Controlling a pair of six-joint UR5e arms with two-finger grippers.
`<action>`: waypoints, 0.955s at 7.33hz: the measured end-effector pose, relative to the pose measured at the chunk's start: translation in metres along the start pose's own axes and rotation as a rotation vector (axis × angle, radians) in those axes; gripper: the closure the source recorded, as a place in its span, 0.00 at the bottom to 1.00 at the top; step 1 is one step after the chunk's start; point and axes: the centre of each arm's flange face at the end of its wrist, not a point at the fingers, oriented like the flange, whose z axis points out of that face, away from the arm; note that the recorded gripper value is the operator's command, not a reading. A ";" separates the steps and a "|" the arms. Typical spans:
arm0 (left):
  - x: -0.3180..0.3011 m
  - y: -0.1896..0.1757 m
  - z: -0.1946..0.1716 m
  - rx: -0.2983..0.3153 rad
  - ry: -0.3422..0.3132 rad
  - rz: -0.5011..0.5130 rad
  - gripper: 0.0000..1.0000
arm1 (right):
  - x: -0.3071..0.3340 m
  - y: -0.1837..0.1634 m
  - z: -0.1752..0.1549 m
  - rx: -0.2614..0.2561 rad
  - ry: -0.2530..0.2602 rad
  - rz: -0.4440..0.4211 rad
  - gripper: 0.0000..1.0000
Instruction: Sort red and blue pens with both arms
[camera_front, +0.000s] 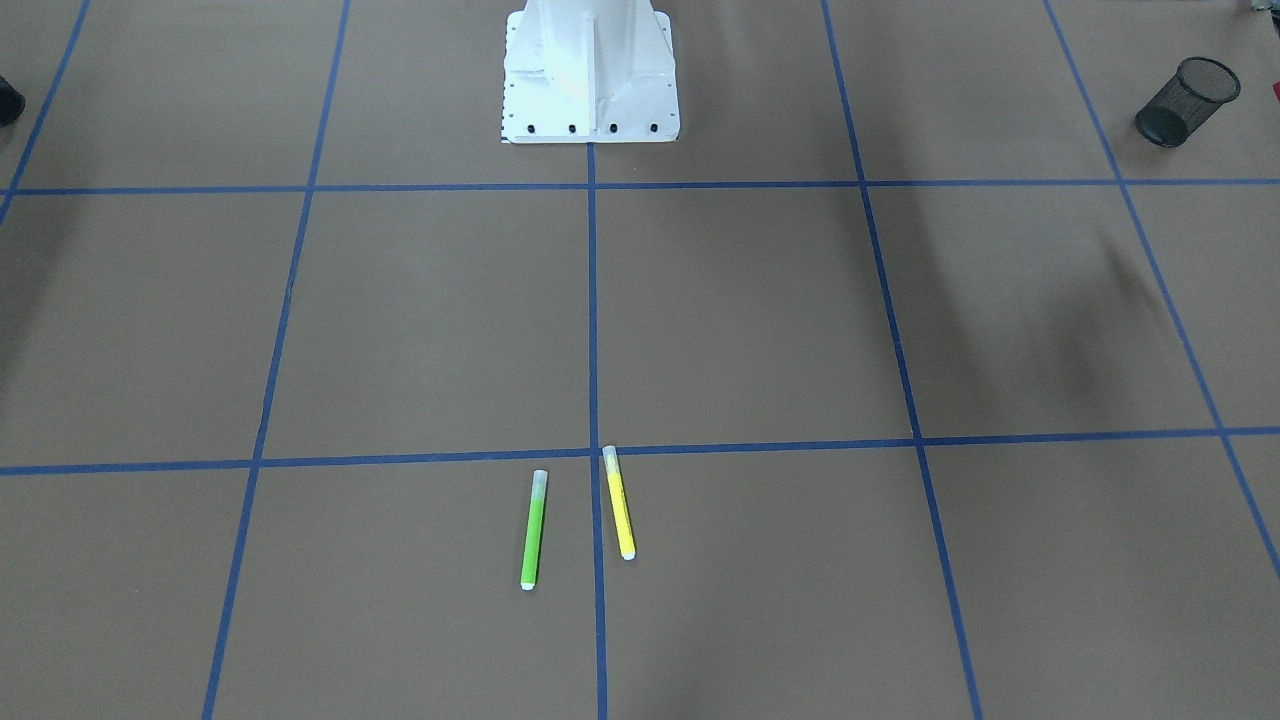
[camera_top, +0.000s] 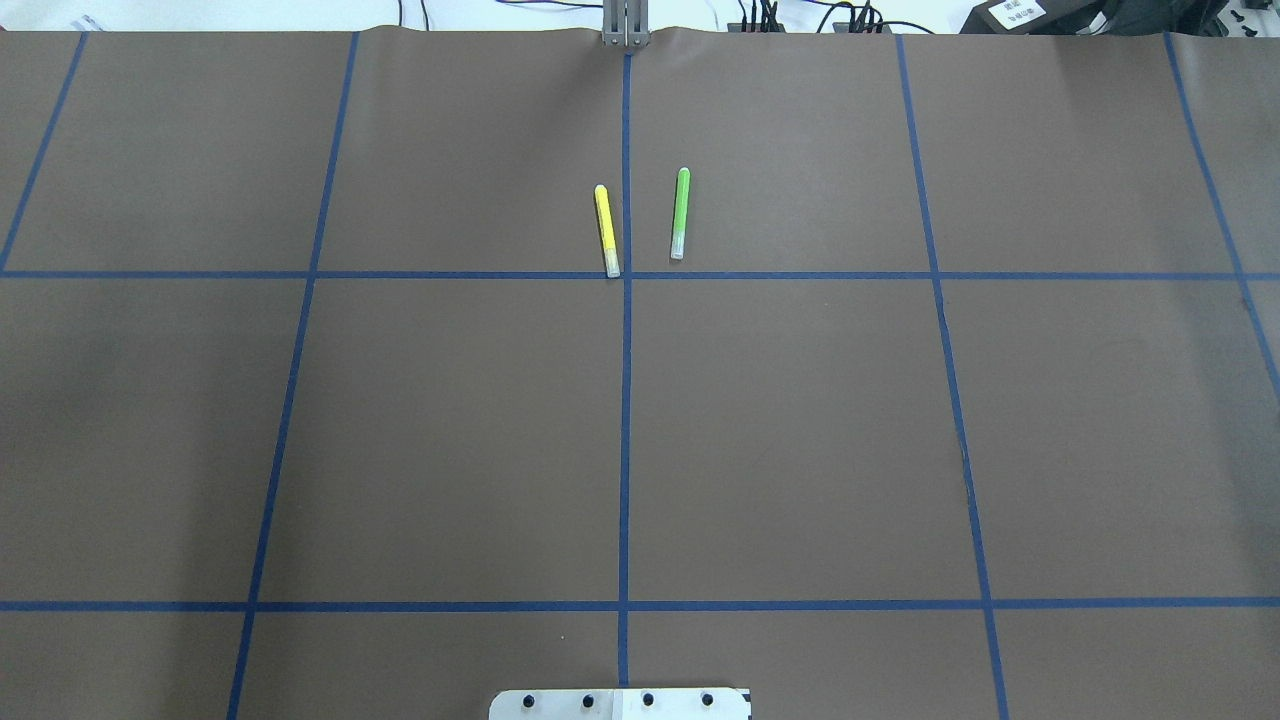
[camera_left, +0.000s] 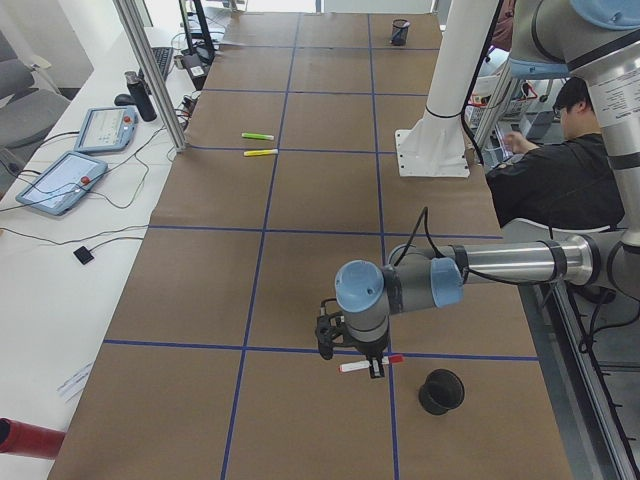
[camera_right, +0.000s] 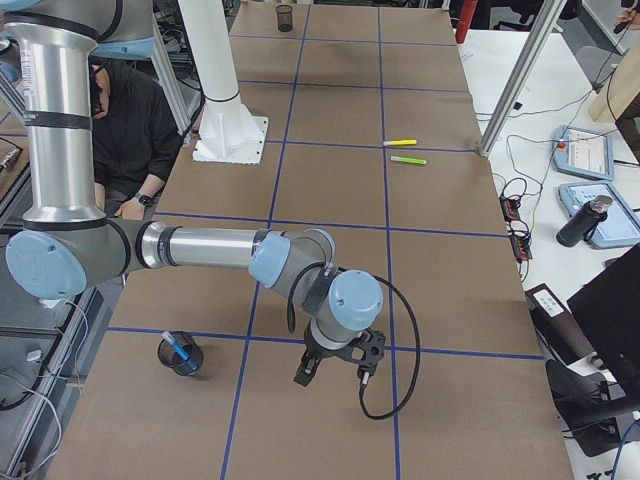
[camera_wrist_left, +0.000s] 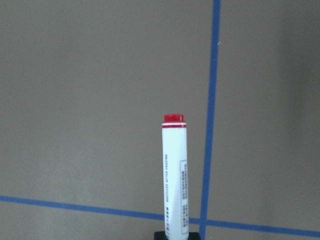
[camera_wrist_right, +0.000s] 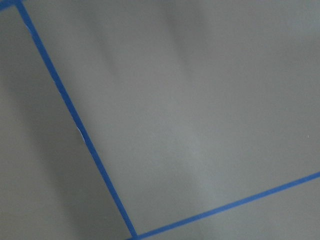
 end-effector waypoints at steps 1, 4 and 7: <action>-0.031 0.019 0.019 -0.033 0.021 -0.067 1.00 | -0.028 -0.007 -0.009 0.042 -0.012 -0.013 0.00; -0.067 0.060 0.035 -0.166 0.091 -0.244 1.00 | -0.067 -0.007 -0.019 0.081 -0.048 -0.055 0.00; -0.066 0.088 0.024 -0.289 0.208 -0.341 1.00 | -0.072 -0.006 -0.018 0.080 -0.051 -0.065 0.00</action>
